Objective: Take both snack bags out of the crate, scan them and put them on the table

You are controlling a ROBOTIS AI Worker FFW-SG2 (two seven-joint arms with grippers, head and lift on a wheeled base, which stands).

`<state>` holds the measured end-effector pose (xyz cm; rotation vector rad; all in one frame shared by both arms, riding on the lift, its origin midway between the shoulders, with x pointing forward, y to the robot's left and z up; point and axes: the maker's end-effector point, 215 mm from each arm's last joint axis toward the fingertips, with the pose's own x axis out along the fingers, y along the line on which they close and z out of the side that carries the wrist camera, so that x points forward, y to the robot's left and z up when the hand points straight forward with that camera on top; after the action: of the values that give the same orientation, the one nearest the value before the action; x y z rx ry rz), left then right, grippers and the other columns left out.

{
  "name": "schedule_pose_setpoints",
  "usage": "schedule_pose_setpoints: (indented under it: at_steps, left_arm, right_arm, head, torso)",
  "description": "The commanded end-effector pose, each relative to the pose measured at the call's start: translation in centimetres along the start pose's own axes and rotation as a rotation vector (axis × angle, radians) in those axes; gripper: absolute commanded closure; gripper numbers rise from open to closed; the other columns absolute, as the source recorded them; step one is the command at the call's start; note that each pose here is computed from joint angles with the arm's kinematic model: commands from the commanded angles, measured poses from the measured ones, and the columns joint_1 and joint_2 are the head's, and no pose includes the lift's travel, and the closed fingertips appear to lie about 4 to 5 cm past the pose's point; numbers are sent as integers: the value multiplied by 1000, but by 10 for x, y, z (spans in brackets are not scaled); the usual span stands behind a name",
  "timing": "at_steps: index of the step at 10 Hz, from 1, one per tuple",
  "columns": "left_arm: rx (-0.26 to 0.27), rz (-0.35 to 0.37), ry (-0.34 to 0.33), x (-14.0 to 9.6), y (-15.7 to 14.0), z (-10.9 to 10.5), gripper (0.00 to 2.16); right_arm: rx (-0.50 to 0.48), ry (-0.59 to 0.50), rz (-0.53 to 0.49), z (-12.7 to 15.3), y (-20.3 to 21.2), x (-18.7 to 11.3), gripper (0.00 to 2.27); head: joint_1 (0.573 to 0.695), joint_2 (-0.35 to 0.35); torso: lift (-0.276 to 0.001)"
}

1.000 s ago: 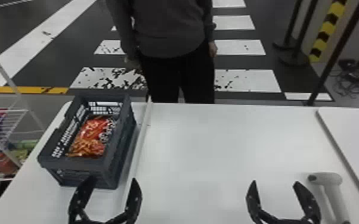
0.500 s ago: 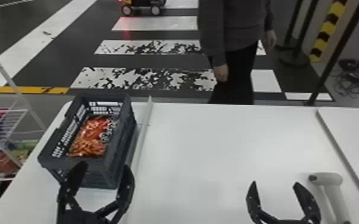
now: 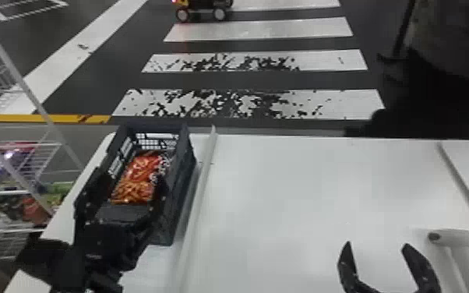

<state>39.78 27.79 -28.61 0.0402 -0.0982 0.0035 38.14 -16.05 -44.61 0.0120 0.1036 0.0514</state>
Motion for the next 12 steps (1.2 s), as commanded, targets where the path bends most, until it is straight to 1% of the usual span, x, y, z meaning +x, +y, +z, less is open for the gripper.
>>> schedule_pose_setpoints:
  at_steps: [1, 2, 3, 4, 5, 6, 7, 8, 9, 10, 12]
  left_arm:
    - [-13, 27, 84, 16, 19, -11, 151]
    - [-22, 38, 126, 27, 32, -18, 161]
    - [-31, 38, 156, 37, 39, -20, 161]
    - [-57, 36, 223, 50, 45, -32, 161]
    - [-67, 36, 282, 60, 53, -41, 181]
    - [-85, 24, 300, 71, 51, -39, 208]
    - [-93, 23, 294, 84, 52, -32, 208]
    - [-112, 43, 331, 91, 64, -35, 208]
    - [-142, 38, 371, 101, 68, -41, 208]
    - [-156, 35, 420, 109, 74, -51, 211]
    - [-144, 45, 502, 123, 91, -69, 211]
  right_arm:
    - [0, 7, 2, -2, 1, -1, 90]
    - [-2, 11, 5, -3, 3, 0, 90]
    - [-3, 14, 7, -4, 4, -1, 90]
    - [-3, 19, 10, -5, 6, -1, 90]
    - [-8, 23, 11, -7, 6, -1, 90]
    - [-8, 24, 11, -7, 6, -1, 90]
    - [-8, 26, 11, -7, 6, -1, 90]
    - [-10, 33, 14, -9, 8, -1, 90]
    - [-13, 39, 15, -11, 8, -2, 90]
    - [-18, 46, 17, -12, 9, -1, 90]
    - [-22, 61, 20, -17, 11, -1, 90]
  head:
    - [695, 160]
    - [695, 180]
    - [695, 198]
    - [695, 211]
    - [695, 223]
    - [695, 228]
    - [695, 231]
    - [695, 228]
    - [695, 233]
    - [695, 238]
    - [695, 252]
  torso:
    - [-94]
    - [-94]
    - [-94]
    - [-94]
    - [-94]
    - [-94]
    - [-94]
    - [-94]
    - [-94]
    - [-94]
    - [-94]
